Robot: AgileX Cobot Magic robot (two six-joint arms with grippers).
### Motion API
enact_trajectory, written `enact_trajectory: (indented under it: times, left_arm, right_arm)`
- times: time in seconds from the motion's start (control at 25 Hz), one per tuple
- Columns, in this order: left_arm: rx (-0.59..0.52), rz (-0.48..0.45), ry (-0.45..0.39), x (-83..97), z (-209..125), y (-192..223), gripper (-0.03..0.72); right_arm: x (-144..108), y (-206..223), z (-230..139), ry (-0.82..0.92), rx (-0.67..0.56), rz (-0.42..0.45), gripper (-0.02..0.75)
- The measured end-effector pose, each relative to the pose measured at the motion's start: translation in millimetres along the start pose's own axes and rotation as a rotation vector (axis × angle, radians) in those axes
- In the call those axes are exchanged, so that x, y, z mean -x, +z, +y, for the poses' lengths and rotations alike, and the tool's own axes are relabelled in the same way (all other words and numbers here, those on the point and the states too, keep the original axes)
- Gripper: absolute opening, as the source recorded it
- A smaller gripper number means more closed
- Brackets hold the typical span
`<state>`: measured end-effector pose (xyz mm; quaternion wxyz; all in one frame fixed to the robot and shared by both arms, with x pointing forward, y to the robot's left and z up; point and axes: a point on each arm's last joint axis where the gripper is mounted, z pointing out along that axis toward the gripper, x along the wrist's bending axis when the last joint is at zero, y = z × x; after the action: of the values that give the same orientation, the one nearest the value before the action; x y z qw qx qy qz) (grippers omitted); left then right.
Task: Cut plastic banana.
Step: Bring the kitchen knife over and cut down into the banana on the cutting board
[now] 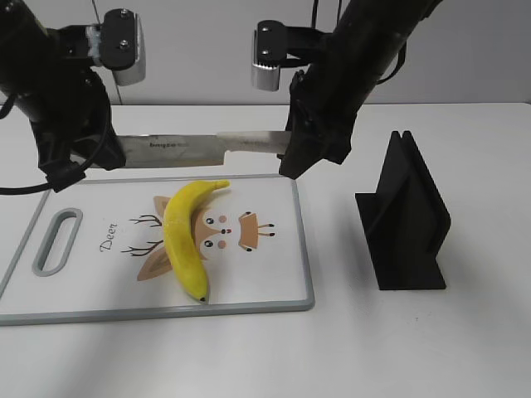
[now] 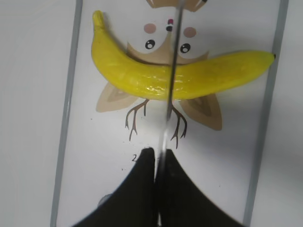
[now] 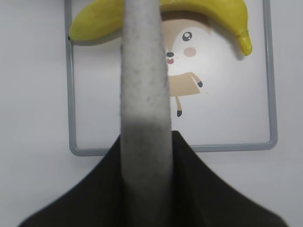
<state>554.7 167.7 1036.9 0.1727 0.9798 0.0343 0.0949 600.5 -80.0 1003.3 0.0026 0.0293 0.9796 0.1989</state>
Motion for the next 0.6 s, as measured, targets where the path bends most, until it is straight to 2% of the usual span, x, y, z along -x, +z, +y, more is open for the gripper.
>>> enact_trajectory:
  times: [0.2, 0.48, 0.6]
  left_arm:
    - [-0.023, -0.039, -0.020, -1.4, -6.6, 24.2, -0.015]
    - [-0.039, -0.060, -0.058, -7.7, -15.2, 63.4, -0.012]
    - [-0.050, -0.101, -0.087, -8.9, -20.5, 87.6, -0.011]
  right_arm:
    - [4.6, 21.1, -6.7, 0.018, -0.030, 0.038, 0.198]
    - [13.3, 51.6, -18.1, 0.057, -0.082, 0.049, 0.203]
    - [16.6, 68.8, -25.8, 0.072, -0.119, 0.063, 0.205]
